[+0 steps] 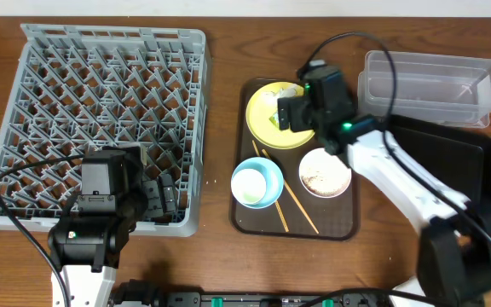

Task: Sort waste into correct bins and load items into the dishwasher
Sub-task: 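Move the right gripper over the yellow plate to the green wrapper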

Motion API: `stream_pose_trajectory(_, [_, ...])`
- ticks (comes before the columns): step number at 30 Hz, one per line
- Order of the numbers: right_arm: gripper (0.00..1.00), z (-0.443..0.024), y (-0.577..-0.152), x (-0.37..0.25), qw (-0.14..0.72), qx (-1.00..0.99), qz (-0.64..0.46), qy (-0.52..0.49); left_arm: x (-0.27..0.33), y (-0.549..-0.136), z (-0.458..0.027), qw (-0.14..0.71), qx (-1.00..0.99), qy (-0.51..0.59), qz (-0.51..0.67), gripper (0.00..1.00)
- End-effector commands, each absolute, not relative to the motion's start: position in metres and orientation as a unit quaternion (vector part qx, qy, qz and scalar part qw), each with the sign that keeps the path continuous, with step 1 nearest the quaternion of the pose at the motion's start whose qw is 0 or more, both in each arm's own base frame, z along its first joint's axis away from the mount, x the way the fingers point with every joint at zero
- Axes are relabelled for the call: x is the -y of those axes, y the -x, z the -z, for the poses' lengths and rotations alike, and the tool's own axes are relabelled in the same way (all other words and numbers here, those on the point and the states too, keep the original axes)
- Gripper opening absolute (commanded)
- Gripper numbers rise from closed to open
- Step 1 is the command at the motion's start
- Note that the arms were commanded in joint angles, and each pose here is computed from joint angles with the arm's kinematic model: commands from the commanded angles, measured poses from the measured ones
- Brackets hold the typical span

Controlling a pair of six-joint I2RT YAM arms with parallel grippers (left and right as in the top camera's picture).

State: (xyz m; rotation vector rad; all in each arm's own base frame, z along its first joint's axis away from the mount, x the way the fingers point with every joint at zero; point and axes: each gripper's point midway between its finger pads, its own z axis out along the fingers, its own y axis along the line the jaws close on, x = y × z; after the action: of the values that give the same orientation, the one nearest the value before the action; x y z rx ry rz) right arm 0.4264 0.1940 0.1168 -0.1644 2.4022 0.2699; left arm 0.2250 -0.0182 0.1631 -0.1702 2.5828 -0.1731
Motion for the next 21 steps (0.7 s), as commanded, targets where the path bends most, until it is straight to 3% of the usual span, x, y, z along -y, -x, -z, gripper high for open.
stream_pose_trajectory(1, [0.92,-0.093,-0.434,-0.195,0.341,-0.935,-0.094,0.006,0.019,-0.229,-0.173,0.282,-0.954,0.067,0.072,0.92])
stream_pose_trajectory(12, [0.89,-0.030,-0.438,-0.201,0.302,-0.946,-0.094,-0.070,0.019,-0.229,-0.173,0.282,-0.954,0.067,0.072,0.92])
stream_pose_trajectory(14, [0.84,-0.022,-0.438,-0.203,0.298,-0.947,-0.097,-0.076,0.019,-0.229,-0.173,0.282,-0.954,0.067,0.072,0.91])
stream_pose_trajectory(18, [0.59,-0.018,-0.438,-0.203,0.294,-0.947,-0.097,-0.084,0.019,-0.228,-0.173,0.281,-0.954,0.067,0.072,0.92])
stream_pose_trajectory(21, [0.25,-0.023,-0.441,-0.204,0.303,-0.944,-0.102,-0.085,0.019,-0.229,-0.173,0.282,-0.954,0.067,0.072,0.92])
